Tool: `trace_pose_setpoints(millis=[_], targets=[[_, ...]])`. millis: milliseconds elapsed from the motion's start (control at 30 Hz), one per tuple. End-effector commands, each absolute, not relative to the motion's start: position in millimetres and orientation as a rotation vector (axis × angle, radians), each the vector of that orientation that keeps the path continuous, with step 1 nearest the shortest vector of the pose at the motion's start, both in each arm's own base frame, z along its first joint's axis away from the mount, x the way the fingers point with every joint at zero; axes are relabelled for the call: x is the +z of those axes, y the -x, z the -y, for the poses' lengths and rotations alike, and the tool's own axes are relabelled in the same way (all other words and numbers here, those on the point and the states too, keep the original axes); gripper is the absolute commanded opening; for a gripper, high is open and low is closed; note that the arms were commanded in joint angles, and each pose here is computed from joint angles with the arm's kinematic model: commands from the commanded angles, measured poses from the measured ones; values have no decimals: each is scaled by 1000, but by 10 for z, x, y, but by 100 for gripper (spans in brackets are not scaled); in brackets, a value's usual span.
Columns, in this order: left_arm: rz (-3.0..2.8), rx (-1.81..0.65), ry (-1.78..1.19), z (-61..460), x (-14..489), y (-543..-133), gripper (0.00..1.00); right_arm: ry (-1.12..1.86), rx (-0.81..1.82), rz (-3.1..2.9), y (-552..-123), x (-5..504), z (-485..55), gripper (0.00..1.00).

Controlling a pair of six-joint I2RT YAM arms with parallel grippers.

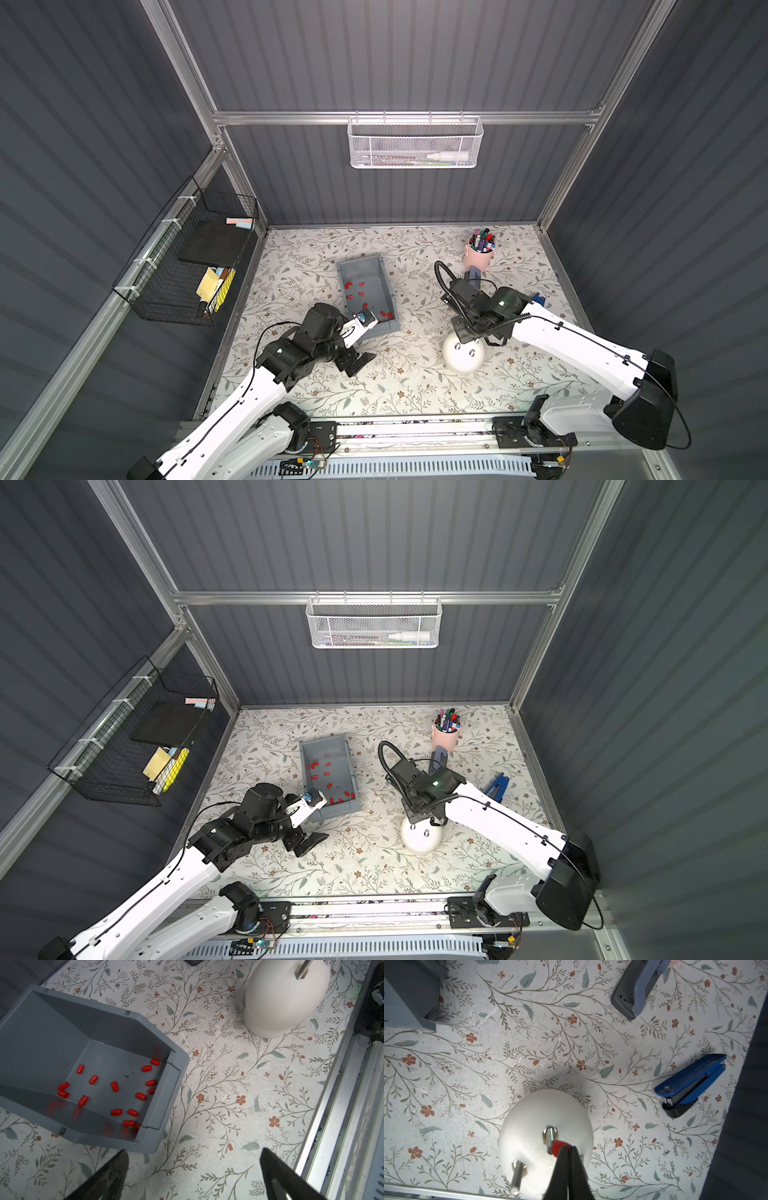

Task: Cover the protruding screws with screw protection sleeves
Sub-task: Attach the screw protection sleeve to the screw.

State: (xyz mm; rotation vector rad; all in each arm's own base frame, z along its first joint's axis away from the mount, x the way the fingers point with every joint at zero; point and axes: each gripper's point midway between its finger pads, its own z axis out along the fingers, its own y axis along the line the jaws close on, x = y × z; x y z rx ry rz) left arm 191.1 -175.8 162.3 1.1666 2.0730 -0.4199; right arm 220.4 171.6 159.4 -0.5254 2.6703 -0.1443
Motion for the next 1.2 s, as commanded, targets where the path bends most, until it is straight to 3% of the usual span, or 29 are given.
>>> trace_pose_setpoints(millis=[0,900,1167], targets=[[-2074,-441,-1205,1770,1570,-1840,97,504,-137,-2681,-2172,1570,-1705,0],[-2085,-453,-1220,1783,1534,-1828,97,597,-48,-2697,-2067,1548,-1796,0],[-2082,-458,-1224,1791,1534,-1823,97,593,-47,-2706,-2069,1511,-1810,7]])
